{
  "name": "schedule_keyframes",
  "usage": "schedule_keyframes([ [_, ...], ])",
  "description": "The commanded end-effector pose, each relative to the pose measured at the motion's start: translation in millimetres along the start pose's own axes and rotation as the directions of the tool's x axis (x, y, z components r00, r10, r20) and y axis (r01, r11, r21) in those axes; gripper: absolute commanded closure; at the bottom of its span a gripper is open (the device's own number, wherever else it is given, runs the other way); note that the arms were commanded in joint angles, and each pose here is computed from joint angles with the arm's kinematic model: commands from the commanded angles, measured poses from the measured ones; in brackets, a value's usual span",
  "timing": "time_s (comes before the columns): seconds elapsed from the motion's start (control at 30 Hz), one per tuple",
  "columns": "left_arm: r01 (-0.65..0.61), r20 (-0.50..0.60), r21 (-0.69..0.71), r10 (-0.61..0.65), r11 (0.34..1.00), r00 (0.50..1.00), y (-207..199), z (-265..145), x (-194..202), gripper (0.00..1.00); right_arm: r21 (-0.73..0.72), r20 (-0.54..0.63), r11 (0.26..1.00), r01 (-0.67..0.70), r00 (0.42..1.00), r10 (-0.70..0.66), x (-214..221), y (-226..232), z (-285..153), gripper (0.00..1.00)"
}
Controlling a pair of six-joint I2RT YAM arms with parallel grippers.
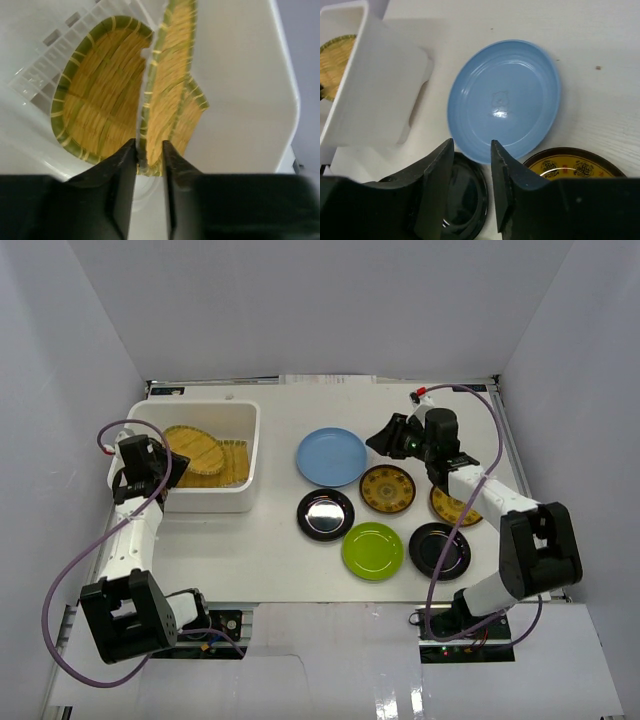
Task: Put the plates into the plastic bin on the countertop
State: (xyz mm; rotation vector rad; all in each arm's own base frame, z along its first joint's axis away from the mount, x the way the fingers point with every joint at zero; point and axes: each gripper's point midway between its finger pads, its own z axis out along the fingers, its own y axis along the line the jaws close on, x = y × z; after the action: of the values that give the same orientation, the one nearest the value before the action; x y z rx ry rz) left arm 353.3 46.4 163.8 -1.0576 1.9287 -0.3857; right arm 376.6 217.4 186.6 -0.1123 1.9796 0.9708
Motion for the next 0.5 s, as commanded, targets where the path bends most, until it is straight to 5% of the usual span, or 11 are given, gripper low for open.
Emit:
schedule_keyframes([
  [0.0,-0.034,0.025,0.015,0.034,0.999,0.999,-1.0,0.0,-5.2,0.59,0.148,-0.028,0.982,0.117,0.993,-0.114,-11.2,-33.6,14.9,0.6],
  [0.13,-0.048,0.003,0.032,0.048,0.998,0.999,-1.3,3.7,0.3,0.3,0.231,-0.141,0.962,0.144,0.983,-0.114,3.9,-72.8,52.8,0.52],
  [0.17,-0.056,0.003,0.037,0.056,0.998,0.998,-3.0,3.5,-0.2,0.1,0.226,-0.134,0.96,0.163,0.982,-0.135,-8.5,-69.5,60.9,0.48],
  [0.2,-0.063,0.019,0.049,0.062,0.997,0.998,-8.2,0.2,-5.5,0.02,0.236,-0.166,0.957,0.168,0.977,-0.13,-0.7,-74.1,66.2,0.4],
  [0.47,-0.149,0.21,0.216,0.103,0.965,0.972,-60.1,-44.4,-42.9,0.02,0.3,-0.247,0.924,0.238,0.955,-0.165,18.3,-96.5,109.3,0.39],
])
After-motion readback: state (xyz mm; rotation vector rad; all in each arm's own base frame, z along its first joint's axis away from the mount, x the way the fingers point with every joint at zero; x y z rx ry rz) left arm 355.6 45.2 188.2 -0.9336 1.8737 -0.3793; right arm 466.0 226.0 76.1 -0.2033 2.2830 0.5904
